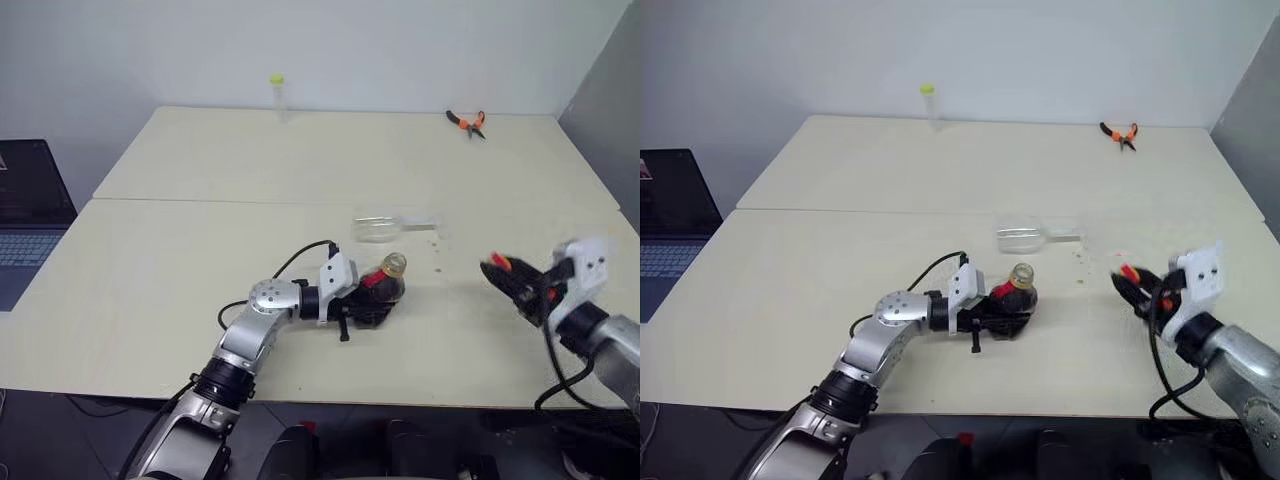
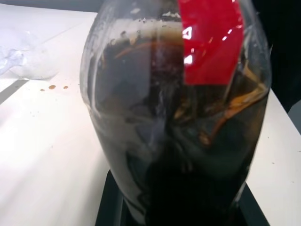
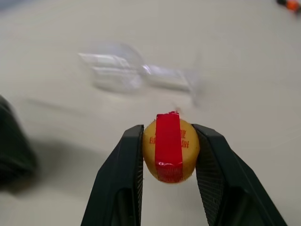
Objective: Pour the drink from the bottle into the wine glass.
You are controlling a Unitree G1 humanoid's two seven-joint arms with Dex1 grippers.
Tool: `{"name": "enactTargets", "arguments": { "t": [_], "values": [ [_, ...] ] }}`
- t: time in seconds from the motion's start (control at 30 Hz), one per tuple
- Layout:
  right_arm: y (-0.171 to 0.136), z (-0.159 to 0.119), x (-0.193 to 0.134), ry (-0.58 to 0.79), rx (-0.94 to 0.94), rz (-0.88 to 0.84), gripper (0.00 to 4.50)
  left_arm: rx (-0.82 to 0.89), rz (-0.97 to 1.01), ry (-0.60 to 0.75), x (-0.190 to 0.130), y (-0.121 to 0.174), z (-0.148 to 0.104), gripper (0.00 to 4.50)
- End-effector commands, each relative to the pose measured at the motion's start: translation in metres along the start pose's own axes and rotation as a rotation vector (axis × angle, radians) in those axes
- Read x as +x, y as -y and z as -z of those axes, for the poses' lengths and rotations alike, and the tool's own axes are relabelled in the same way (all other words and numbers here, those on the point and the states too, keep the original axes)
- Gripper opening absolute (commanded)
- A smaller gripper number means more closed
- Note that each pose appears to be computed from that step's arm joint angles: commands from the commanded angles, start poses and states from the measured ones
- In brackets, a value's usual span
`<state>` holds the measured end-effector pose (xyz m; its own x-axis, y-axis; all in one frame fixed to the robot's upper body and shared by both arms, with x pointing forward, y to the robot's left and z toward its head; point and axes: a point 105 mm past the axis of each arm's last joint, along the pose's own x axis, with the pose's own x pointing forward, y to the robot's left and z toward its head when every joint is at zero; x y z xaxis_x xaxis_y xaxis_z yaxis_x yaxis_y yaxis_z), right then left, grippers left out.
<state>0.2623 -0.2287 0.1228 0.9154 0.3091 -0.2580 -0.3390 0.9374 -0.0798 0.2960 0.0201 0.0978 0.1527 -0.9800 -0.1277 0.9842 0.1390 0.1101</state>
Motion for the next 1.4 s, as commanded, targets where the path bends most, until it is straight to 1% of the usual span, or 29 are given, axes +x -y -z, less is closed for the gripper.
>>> {"name": "enactTargets", "arguments": {
  "t": [0.03,0.2,0.27,0.33,0.37,0.5,0.53,0.57,0.63,0.7,0.77,0.87,0.97,1.03,1.17,1.27,1.4],
  "values": [
    [0.006,0.023,0.003,-0.042,-0.052,0.056,1.23,0.054,0.024,0.095,0.002,0.001,-0.027,0.67],
    [0.013,0.042,0.011,-0.040,0.049,0.103,1.23,0.060,0.047,0.103,0.002,0.003,-0.031,0.67],
    [0.015,0.047,0.013,-0.044,0.071,0.110,1.96,0.063,0.049,0.103,0.002,0.003,-0.031,0.67],
    [0.015,0.053,0.013,-0.062,0.071,0.098,2.50,0.068,0.053,0.099,0.002,0.004,-0.030,0.67],
    [0.013,0.055,0.013,-0.072,0.080,0.081,2.90,0.071,0.054,0.097,0.002,0.005,-0.030,0.67],
    [0.008,0.061,0.009,-0.104,0.086,0.049,4.25,0.079,0.033,0.096,0.000,0.002,-0.030,0.67],
    [0.008,0.063,0.008,-0.117,0.074,0.048,4.50,0.084,0.021,0.096,-0.001,0.001,-0.030,0.67],
    [0.010,0.064,0.007,-0.122,0.061,0.059,4.50,0.091,0.006,0.097,-0.002,-0.002,-0.030,0.67],
    [0.016,0.055,0.006,-0.085,-0.021,0.084,4.50,0.098,-0.059,0.111,-0.005,-0.011,-0.032,0.67],
    [0.011,0.034,0.006,-0.008,-0.084,0.062,4.50,0.125,-0.159,0.128,-0.012,-0.024,-0.034,0.67],
    [-0.003,0.009,0.007,0.079,-0.127,-0.004,4.50,0.143,-0.265,0.146,-0.021,-0.038,-0.036,0.67],
    [-0.035,-0.025,0.012,0.187,-0.170,-0.148,4.50,0.159,-0.448,0.172,-0.041,-0.062,-0.038,0.67],
    [-0.070,-0.052,0.018,0.247,-0.193,-0.299,4.50,0.170,-0.652,0.184,-0.071,-0.086,-0.036,0.67],
    [-0.083,-0.060,0.020,0.256,-0.202,-0.357,4.50,0.174,-0.747,0.189,-0.084,-0.097,-0.035,0.67],
    [-0.123,-0.080,0.035,0.302,-0.201,-0.509,4.50,0.184,-1.047,0.163,-0.139,-0.131,-0.024,0.67],
    [-0.137,-0.083,0.050,0.292,-0.204,-0.546,4.50,0.160,-1.202,0.144,-0.168,-0.150,-0.016,0.67],
    [-0.149,-0.085,0.065,0.288,-0.237,-0.564,4.50,0.132,-1.295,0.133,-0.184,-0.163,-0.011,0.67]
  ]
}}
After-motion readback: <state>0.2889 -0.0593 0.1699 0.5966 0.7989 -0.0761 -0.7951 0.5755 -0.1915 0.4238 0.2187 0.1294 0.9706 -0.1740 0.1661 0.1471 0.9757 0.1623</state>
